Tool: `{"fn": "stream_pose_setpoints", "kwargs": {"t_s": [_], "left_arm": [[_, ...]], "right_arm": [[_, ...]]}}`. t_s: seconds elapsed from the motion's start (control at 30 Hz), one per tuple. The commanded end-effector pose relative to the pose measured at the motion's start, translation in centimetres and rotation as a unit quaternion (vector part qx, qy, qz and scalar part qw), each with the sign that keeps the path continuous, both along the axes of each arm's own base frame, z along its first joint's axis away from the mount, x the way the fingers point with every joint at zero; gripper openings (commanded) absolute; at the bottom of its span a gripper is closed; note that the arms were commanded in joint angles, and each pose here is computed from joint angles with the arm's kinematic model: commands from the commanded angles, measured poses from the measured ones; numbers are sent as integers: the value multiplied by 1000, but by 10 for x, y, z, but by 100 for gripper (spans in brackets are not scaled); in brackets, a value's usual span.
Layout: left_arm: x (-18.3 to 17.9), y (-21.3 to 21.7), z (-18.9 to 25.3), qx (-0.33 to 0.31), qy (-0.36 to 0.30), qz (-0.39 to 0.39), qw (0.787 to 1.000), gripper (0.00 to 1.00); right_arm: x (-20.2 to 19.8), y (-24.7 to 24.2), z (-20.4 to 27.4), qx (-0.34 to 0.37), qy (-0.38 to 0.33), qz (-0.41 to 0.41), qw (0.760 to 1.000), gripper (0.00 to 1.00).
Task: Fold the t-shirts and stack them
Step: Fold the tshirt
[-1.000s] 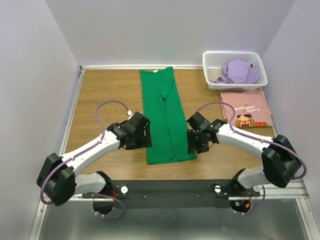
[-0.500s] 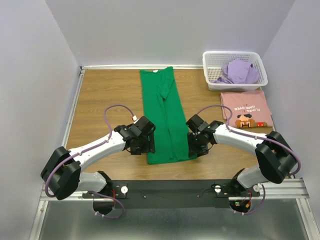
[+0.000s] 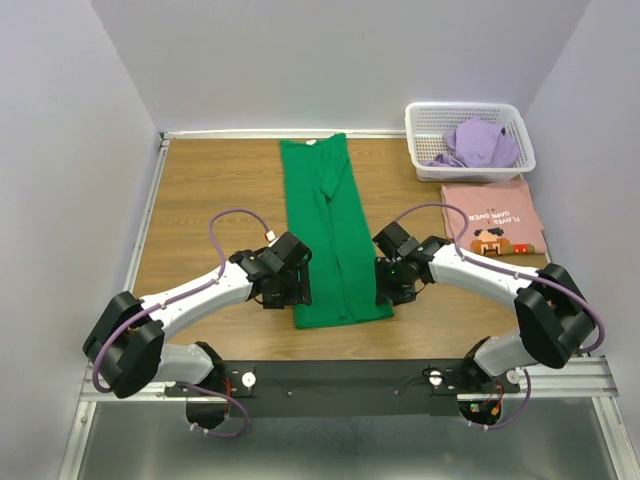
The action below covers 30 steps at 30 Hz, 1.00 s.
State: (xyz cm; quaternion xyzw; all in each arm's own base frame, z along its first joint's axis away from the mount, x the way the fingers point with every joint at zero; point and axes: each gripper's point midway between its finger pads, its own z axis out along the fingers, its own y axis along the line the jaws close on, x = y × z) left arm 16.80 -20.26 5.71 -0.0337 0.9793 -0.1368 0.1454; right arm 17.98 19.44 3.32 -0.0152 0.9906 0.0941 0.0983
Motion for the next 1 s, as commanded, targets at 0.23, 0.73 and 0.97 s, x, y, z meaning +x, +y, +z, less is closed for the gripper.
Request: {"fn": "stream_pose_setpoints", "kwargs": {"t_s": [0.23,0.73,0.97], "left_arm": [[-8,-4,-8,-7,19,-14,1000,73],[-12,-2,-14,3,31,-24,999,72],[-19,1,-21,17,49,-28,998,61]], "right_arm": [[4,-19,-9,-31,3,-19,999,50],[-20,-22,-40,-32,60,1,998,33],[-22,-22,-40,-29,62,3,998,12]]}}
